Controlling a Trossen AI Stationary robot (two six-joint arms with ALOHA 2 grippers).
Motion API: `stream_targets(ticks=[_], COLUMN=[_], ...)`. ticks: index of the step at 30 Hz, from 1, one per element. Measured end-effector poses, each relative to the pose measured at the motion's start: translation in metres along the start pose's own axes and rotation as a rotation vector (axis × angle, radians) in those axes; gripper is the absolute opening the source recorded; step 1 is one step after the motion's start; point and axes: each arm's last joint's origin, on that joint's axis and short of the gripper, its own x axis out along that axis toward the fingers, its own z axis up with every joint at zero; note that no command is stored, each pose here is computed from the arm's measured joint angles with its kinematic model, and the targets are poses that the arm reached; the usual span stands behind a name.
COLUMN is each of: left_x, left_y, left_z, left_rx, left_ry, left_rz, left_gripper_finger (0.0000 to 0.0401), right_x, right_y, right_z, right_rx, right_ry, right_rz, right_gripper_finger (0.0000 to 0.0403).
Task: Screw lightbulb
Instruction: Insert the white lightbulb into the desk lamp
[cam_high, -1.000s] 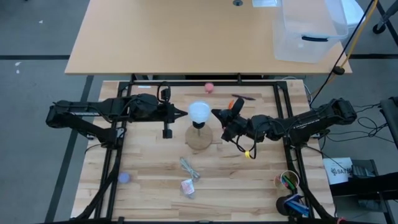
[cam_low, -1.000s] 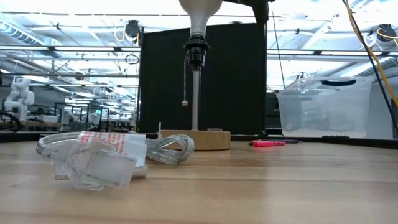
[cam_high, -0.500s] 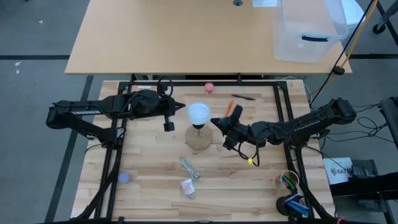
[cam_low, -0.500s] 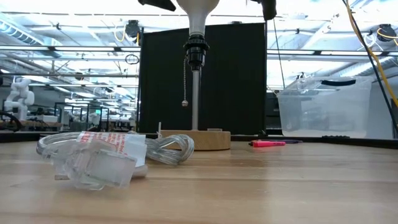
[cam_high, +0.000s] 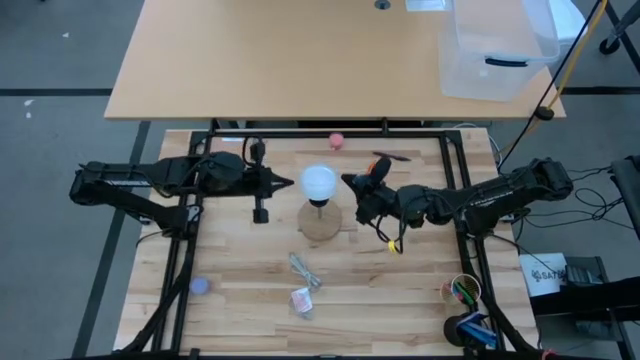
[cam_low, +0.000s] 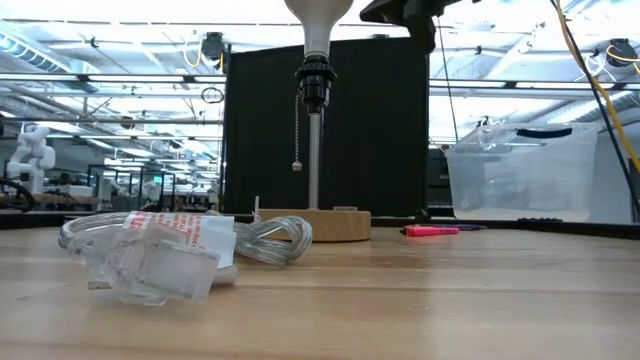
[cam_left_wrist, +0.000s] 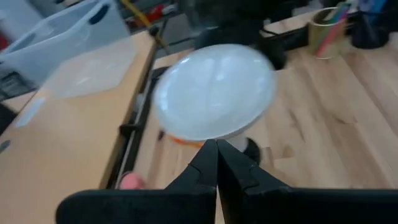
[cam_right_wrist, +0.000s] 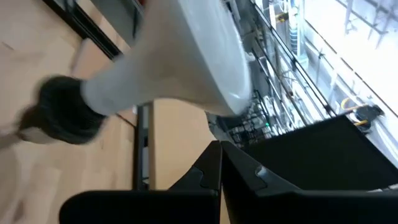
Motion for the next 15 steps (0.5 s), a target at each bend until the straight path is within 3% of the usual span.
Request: stream_targets(ticks=[15], left_x=[0.013], left_y=[-0.002], left_z=[0.000], left_rx=[-0.001], left_ry=[0.007], left_rz=[0.001], left_gripper_finger=[0.0000], right_x=[0.006], right_y=[-0.008], right_z=[-0.001], right_rx=[-0.001], right_ry=[-0.091], right_rz=[-0.013], right_gripper_finger=[0.0000])
